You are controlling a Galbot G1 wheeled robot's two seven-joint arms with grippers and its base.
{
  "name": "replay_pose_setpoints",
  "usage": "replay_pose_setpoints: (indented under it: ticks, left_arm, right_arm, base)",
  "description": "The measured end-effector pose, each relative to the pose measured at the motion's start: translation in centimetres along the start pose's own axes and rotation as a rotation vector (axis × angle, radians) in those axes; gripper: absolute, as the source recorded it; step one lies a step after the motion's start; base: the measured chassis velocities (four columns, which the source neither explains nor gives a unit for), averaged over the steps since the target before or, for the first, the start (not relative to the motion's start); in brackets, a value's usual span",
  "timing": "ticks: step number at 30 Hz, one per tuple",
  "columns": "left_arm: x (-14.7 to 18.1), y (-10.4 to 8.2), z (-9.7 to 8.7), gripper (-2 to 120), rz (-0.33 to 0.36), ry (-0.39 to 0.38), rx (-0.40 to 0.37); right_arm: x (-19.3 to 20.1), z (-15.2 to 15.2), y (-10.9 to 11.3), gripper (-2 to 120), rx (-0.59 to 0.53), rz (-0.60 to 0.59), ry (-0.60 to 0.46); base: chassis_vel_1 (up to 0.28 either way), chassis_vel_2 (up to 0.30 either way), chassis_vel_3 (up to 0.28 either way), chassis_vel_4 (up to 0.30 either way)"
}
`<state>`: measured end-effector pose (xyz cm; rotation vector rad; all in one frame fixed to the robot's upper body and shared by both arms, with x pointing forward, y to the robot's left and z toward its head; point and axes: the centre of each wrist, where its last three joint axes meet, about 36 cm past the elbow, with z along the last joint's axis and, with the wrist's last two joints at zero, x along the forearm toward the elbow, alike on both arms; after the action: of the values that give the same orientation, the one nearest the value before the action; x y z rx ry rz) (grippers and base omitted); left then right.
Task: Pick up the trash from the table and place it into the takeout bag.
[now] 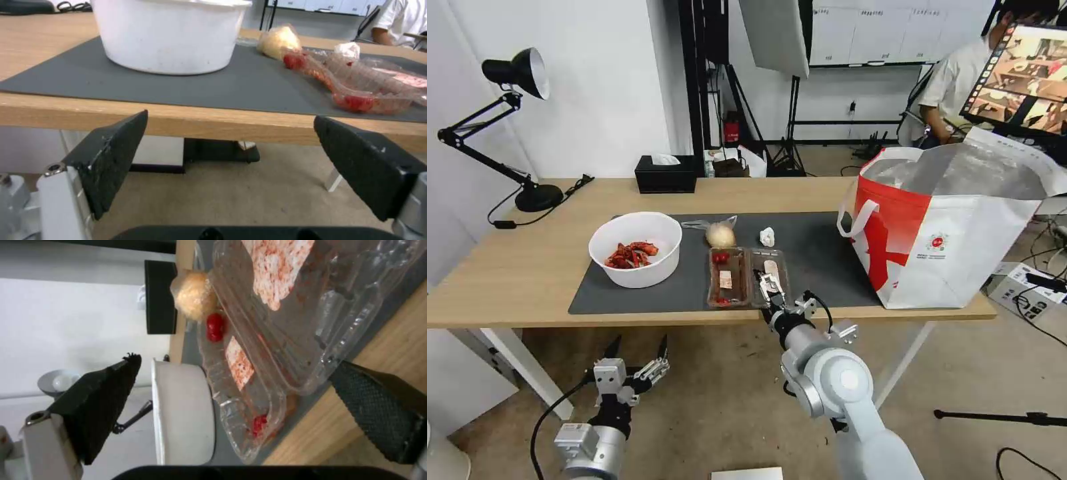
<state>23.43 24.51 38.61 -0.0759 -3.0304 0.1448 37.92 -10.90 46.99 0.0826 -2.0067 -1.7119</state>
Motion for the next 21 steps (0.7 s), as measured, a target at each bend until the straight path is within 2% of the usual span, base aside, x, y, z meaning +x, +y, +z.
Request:
replay_pose_setpoints:
  ticks: [7, 21]
  left_arm:
    - [0.13, 0.05, 0.05, 100, 0.001, -0.003, -0.002]
    - [0.24, 0.07, -0.01, 100, 0.004, -0.013, -0.004]
  right_arm:
    - [-0.12, -0.02, -0.21, 100, 0.021, -0.013, -0.007]
    - [-0.72, 0.27, -0.54, 100, 0.175, -0.039, -0.061]
  base:
    - [0.0, 0.0, 0.0, 0.0]
    - [0.0, 0.0, 0.0, 0.0]
